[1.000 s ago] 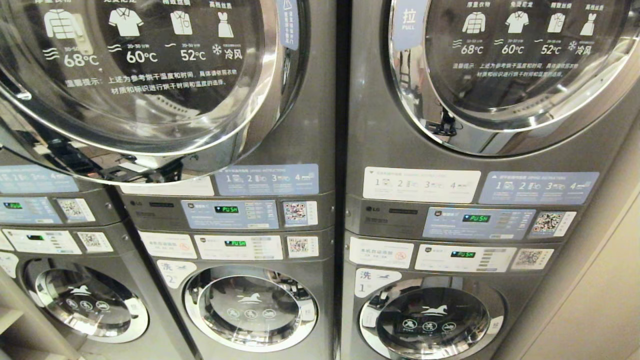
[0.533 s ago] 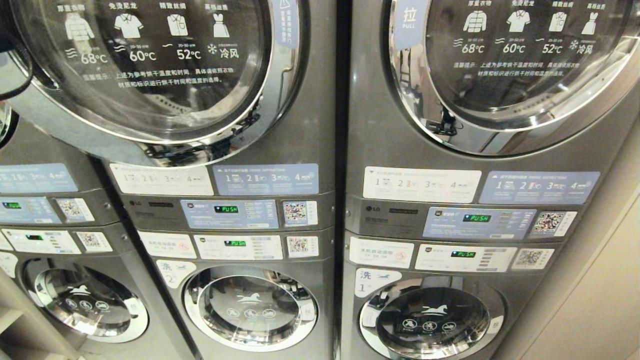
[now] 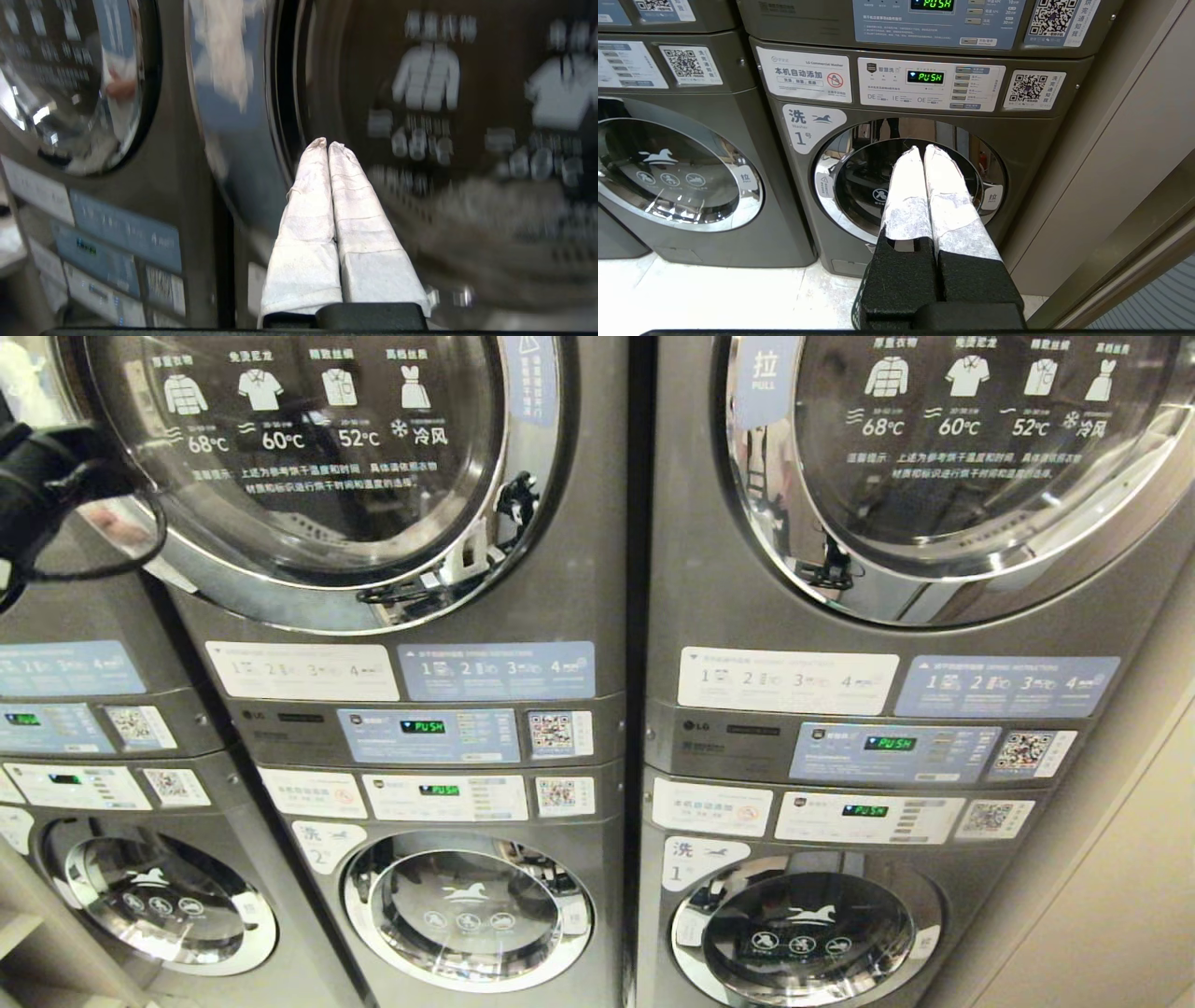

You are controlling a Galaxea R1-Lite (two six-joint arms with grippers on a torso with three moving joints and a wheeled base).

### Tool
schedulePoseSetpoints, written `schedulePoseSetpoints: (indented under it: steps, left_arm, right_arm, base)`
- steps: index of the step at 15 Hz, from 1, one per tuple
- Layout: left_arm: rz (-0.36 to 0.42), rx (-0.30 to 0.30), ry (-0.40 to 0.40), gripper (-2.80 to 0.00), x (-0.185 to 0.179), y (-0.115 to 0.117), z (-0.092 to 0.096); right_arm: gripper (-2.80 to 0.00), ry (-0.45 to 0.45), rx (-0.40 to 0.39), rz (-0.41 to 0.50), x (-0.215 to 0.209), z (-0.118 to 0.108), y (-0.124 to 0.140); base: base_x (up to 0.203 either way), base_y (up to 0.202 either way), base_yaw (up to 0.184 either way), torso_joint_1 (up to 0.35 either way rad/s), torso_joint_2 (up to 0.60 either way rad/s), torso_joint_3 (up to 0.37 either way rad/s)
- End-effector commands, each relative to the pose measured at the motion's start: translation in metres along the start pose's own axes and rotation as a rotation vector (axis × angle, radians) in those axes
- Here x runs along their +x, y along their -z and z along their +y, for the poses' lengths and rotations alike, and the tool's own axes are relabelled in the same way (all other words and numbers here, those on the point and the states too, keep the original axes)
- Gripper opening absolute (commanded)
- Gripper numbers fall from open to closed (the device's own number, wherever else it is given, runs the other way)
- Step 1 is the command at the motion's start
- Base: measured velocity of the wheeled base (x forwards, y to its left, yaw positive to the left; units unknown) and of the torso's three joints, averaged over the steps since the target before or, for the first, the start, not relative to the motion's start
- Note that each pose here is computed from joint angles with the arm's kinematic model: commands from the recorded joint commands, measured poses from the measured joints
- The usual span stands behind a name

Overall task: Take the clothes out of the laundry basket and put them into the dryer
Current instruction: Close the dryer

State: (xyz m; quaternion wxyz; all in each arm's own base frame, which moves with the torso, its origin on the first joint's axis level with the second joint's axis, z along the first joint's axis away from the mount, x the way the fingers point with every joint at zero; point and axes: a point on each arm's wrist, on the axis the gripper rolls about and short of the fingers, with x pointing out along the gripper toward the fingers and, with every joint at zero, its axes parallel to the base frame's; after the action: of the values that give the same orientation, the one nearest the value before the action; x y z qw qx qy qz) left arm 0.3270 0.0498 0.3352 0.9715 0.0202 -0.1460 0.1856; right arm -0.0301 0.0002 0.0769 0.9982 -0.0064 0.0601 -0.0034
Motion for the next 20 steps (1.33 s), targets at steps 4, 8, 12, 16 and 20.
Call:
schedulePoseSetpoints:
  steps: [4, 8, 12, 16, 20]
  left_arm:
    - [0.147, -0.037, -0.132, -2.8, -0.027, 0.045, 0.015]
    - [0.162, -0.069, -0.141, -2.8, -0.004, 0.081, 0.017]
    - [0.084, -0.054, -0.059, -2.8, 0.0, 0.079, 0.009]
    - [0.103, -0.038, 0.009, -2.8, -0.046, 0.063, 0.003]
    - [0.1, -0.039, 0.033, -2.8, -0.061, 0.058, 0.003]
  right_arm:
    - [-2.8, -0.001, 0.001, 0.001, 0.0, 0.0, 0.0]
    - [-2.8, -0.002, 0.007, 0.001, 0.0, 0.0, 0.0]
    - [-2.8, -0.002, 0.004, 0.001, 0.0, 0.0, 0.0]
    - [-2.8, 0.0, 0.006, 0.003, 0.0, 0.0, 0.001]
    - [-2.8, 0.0, -0.002, 0.003, 0.0, 0.0, 0.001]
  base:
    - [0.0, 0.0, 0.0, 0.0, 0.0, 0.0]
    - [0.0, 0.0, 0.0, 0.0, 0.0, 0.0]
    - [0.0, 0.0, 0.0, 0.0, 0.0, 0.0]
    - [0.0, 0.0, 0.0, 0.0, 0.0, 0.0]
    - [0.0, 0.0, 0.0, 0.0, 0.0, 0.0]
